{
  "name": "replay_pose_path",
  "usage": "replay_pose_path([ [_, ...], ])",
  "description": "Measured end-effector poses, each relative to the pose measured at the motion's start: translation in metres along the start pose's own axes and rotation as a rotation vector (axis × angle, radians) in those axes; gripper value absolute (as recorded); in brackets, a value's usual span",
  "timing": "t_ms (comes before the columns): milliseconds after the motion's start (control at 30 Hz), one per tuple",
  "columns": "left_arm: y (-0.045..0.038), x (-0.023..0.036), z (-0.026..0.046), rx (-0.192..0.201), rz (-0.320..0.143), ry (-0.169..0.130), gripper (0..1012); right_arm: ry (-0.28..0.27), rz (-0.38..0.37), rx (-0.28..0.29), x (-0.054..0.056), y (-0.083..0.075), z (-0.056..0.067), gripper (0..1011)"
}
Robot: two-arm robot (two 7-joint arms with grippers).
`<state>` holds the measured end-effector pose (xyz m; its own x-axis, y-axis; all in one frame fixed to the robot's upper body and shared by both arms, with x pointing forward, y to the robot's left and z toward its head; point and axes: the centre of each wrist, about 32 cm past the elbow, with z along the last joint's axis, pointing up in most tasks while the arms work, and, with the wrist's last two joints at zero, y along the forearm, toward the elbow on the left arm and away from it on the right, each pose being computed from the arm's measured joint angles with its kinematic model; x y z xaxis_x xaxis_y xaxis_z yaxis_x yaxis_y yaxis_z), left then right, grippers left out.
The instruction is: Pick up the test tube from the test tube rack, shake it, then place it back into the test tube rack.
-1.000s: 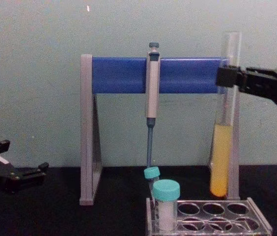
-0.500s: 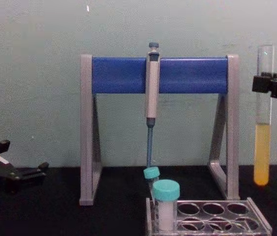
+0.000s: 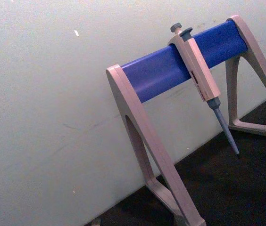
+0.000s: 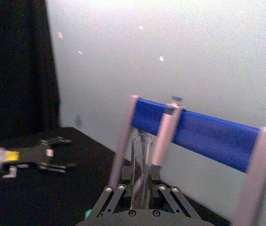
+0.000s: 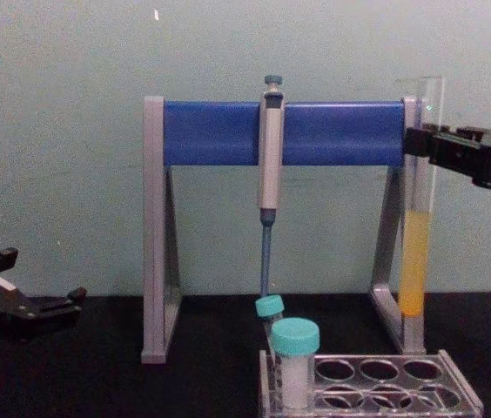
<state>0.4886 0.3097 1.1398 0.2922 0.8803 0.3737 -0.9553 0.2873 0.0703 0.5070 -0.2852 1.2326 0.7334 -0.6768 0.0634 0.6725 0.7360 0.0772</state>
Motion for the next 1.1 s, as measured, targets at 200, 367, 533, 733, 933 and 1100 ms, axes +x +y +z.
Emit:
replay_pose_path([
  [200,0.0,0.0,0.0,0.0,0.0,0.0,1001,0.044,0.093,0.034,0.0,-0.001,-0.001,229],
  [367,0.0,0.0,0.0,0.0,0.0,0.0,1001,0.044,0.148,0.029,0.003,-0.008,0.001,229],
  [533,0.0,0.0,0.0,0.0,0.0,0.0,1001,-0.006,0.128,0.001,0.005,-0.013,0.002,229],
  [733,0.0,0.0,0.0,0.0,0.0,0.0,1001,-0.031,0.099,-0.006,0.004,-0.01,0.0,229],
  [933,0.0,0.0,0.0,0.0,0.0,0.0,1001,-0.022,0.098,0.004,0.001,-0.003,-0.005,229],
  [1100,0.0,0.0,0.0,0.0,0.0,0.0,1001,-0.011,0.109,0.008,-0.001,0.001,-0.01,229],
])
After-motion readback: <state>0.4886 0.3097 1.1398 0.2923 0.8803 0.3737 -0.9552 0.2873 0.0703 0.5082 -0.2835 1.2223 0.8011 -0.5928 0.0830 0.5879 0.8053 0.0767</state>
